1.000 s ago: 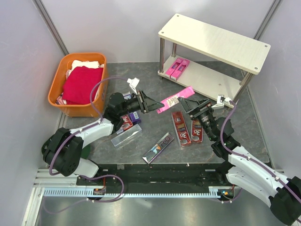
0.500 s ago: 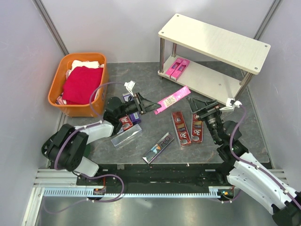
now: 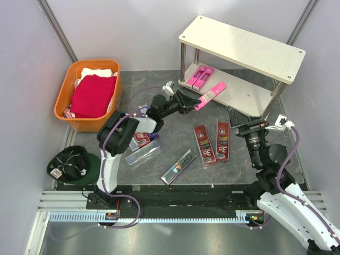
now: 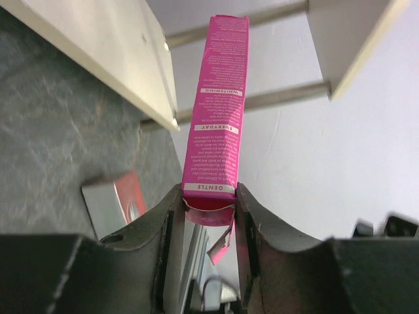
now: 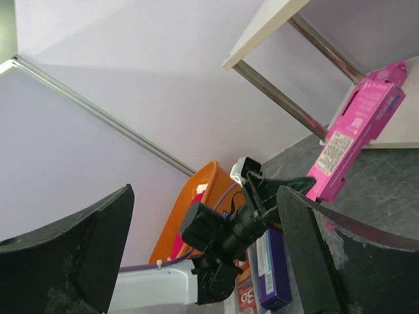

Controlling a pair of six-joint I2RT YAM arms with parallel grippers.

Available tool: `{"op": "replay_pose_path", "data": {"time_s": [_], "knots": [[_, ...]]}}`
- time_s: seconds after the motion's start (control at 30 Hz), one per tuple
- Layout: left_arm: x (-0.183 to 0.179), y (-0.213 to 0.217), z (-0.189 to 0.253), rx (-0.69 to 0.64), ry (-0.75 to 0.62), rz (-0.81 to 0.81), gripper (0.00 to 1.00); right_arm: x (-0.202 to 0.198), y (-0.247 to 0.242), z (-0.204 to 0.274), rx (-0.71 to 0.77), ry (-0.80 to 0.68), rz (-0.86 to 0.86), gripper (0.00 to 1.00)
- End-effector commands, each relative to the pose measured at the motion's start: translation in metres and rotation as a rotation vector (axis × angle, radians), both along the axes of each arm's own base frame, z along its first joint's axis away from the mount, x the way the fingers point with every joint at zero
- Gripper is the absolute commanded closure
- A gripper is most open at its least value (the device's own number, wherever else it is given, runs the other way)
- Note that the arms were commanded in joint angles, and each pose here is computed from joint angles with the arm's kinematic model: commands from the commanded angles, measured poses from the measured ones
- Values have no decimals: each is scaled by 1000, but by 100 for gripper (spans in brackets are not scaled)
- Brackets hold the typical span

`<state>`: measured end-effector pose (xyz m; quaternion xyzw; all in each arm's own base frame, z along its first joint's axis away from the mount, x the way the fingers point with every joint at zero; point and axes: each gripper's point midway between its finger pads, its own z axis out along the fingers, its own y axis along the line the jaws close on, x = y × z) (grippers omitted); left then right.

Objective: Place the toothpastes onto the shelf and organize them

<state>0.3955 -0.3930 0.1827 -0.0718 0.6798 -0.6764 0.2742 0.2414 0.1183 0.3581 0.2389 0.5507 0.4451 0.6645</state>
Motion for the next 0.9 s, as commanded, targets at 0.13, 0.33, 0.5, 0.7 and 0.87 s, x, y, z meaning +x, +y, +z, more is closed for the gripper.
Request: {"op": "replay_pose_path", "data": {"time_s": [0.13,0.33,0.5,0.7,0.87], "knots": [[82,-50,-9,-93,140,197,98,-2,-5,10,-54,-5,-26,2],[124,-72,-17,-32,198,273,98,-5,-8,12,-73,-5,-32,2],[144,-69,-35,-33,255,330,98,-7,-9,12,-83,-4,-34,2],[156,-67,-58,-16,328,356,98,-7,-9,10,-89,3,-31,2],[163,-57,-57,-28,320,414,93,-7,-7,8,-89,10,-22,2]]}}
